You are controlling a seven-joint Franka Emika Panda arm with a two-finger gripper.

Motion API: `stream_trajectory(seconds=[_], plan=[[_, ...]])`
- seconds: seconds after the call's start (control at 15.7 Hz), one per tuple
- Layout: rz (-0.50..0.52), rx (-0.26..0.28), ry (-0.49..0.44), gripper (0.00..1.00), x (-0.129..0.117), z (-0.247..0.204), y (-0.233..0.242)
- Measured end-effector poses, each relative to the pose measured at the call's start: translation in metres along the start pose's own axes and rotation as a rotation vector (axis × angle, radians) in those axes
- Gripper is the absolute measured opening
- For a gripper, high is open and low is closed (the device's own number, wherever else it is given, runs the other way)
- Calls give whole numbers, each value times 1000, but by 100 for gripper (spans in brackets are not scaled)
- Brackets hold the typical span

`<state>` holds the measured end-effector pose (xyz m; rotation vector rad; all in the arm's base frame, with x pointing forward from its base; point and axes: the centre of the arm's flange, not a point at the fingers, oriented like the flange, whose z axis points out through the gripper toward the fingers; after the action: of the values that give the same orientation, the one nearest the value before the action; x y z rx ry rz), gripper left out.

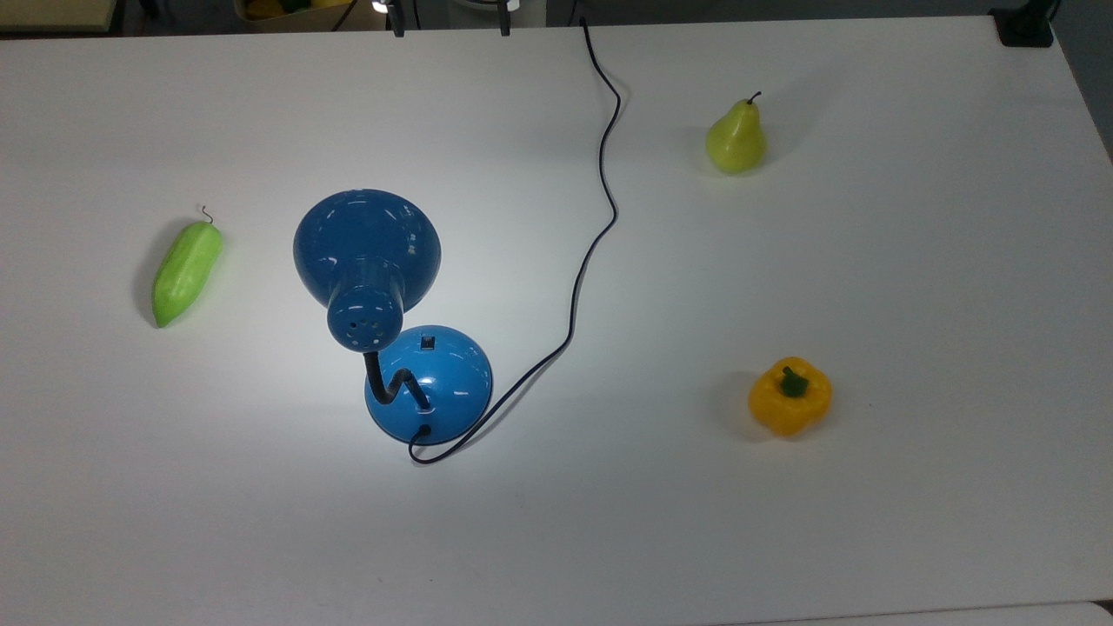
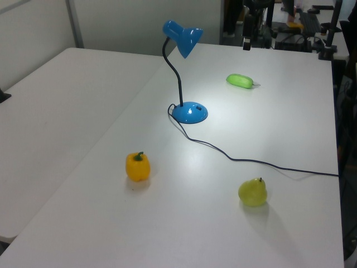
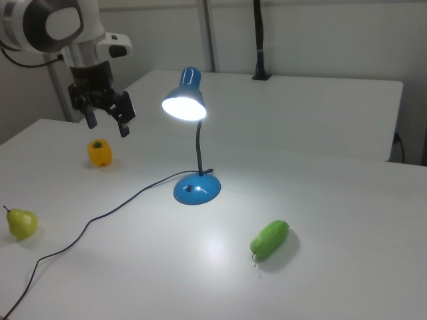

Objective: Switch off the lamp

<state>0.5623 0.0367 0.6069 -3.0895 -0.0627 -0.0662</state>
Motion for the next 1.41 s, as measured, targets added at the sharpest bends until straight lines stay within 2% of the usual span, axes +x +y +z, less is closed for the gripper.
stream_trajectory(seconds=[0.64, 0.83, 0.96, 1.15, 1.21, 1.28, 1.34, 1.41], plan=[[0, 0, 5, 100, 1, 0, 0], [-14, 0, 26, 95, 4, 1, 0], [-36, -1, 28, 79, 6, 2, 0], [-47, -1, 28, 44, 6, 2, 0], [-48, -1, 28, 39, 6, 2, 0], [-49, -1, 28, 39, 6, 2, 0], [-49, -1, 28, 33, 6, 2, 0], [-49, -1, 28, 22, 6, 2, 0]])
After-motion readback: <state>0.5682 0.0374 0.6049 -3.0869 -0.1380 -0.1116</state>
